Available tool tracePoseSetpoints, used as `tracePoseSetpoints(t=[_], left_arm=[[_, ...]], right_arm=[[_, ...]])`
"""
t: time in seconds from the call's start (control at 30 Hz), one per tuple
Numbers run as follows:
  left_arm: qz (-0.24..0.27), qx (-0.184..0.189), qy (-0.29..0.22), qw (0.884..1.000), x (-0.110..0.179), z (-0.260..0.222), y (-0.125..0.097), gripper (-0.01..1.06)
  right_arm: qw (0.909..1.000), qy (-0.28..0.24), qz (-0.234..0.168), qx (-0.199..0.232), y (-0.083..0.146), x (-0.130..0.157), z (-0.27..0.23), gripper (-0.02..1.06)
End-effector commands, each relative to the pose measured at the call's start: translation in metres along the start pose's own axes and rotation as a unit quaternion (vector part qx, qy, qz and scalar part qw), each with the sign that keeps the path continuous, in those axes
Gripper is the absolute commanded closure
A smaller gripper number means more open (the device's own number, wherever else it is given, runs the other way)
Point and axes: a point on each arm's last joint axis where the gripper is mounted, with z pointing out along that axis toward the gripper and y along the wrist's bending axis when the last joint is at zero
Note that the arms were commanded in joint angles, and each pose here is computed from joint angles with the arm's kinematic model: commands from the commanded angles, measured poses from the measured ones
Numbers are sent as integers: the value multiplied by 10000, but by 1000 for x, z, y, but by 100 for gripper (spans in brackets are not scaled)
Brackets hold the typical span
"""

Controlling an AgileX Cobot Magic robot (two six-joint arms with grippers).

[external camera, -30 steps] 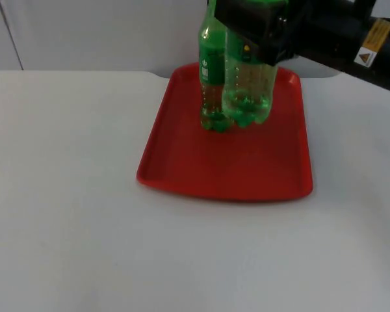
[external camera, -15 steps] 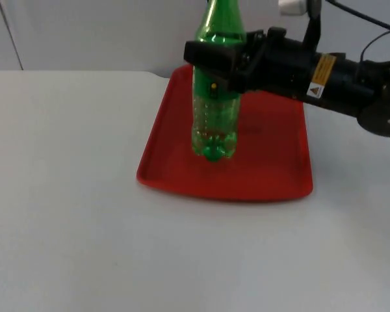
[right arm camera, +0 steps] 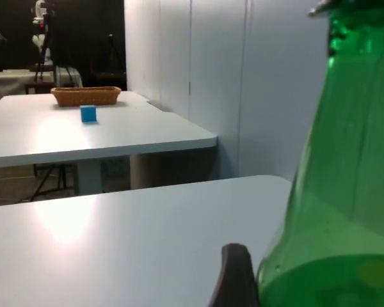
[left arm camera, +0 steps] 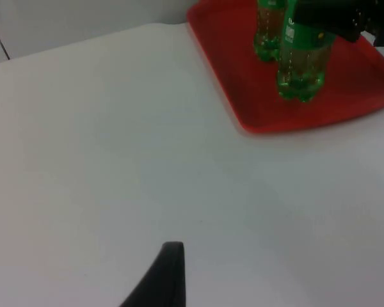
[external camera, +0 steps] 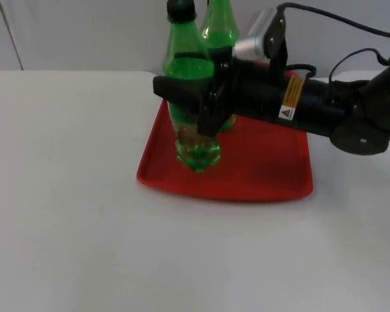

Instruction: Place the bottle upright on the tray.

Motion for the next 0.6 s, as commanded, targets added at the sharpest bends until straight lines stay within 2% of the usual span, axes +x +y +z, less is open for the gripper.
tracePoseSetpoints(t=[0.0,0.43,0.57], left_arm=[[-29,-33,13,10000,2,0,0,0],[-29,-33,13,10000,2,0,0,0],[-29,-33,13,10000,2,0,0,0]], right_arm=[[9999,-69,-15,105,-2,2,1,105],[9991,9,78,425,-6,15,-1,105],[9982,456,34,393,-6,24,-2,101]])
